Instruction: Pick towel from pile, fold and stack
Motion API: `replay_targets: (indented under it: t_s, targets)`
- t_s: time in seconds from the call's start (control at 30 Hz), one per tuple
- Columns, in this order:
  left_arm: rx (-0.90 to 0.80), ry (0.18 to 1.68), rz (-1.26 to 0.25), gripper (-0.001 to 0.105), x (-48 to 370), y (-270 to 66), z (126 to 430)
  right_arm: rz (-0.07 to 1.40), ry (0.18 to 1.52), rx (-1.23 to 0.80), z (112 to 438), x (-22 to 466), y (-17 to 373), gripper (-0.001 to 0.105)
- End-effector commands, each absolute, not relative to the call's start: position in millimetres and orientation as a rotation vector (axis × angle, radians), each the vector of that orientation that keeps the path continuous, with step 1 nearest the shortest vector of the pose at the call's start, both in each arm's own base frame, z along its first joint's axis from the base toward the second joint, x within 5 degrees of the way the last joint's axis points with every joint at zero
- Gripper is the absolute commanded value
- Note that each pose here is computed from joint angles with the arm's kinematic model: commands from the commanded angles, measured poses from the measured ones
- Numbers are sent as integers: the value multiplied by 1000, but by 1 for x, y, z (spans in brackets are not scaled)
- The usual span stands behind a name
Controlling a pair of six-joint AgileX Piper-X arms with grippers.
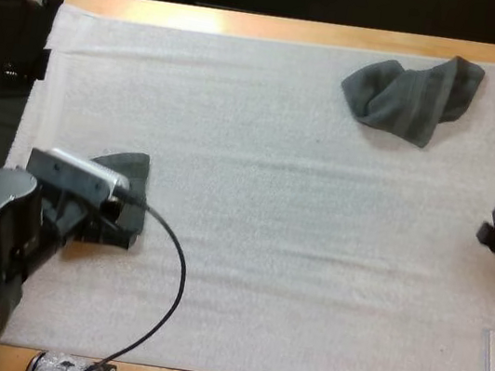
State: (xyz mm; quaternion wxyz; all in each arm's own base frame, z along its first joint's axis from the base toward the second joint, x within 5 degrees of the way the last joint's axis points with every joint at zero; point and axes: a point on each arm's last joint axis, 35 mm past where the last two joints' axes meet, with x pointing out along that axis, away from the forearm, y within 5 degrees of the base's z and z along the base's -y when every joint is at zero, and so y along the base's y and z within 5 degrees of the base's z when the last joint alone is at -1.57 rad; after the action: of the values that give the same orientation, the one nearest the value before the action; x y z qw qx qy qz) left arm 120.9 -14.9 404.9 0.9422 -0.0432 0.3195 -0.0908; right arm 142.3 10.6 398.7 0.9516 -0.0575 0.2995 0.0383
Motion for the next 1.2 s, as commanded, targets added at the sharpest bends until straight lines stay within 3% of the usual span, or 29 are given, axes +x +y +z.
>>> replay_targets:
  t_s: [0.0, 0.5, 0.87, 1.17]
  targets:
    - [-84, 649, -182, 59, 114, -15, 407, 86, 600, -145, 402, 131, 9, 63]
    - [-86, 658, -180, 59, 30, -7, 403, 80, 479, -140, 407, 22, 1, 63]
    - [-98, 550, -183, 59, -40, -1, 391, 75, 407, -135, 395, -35, -4, 63]
    - [-113, 419, -188, 59, -89, 4, 375, 67, 260, -129, 387, -74, -7, 63]
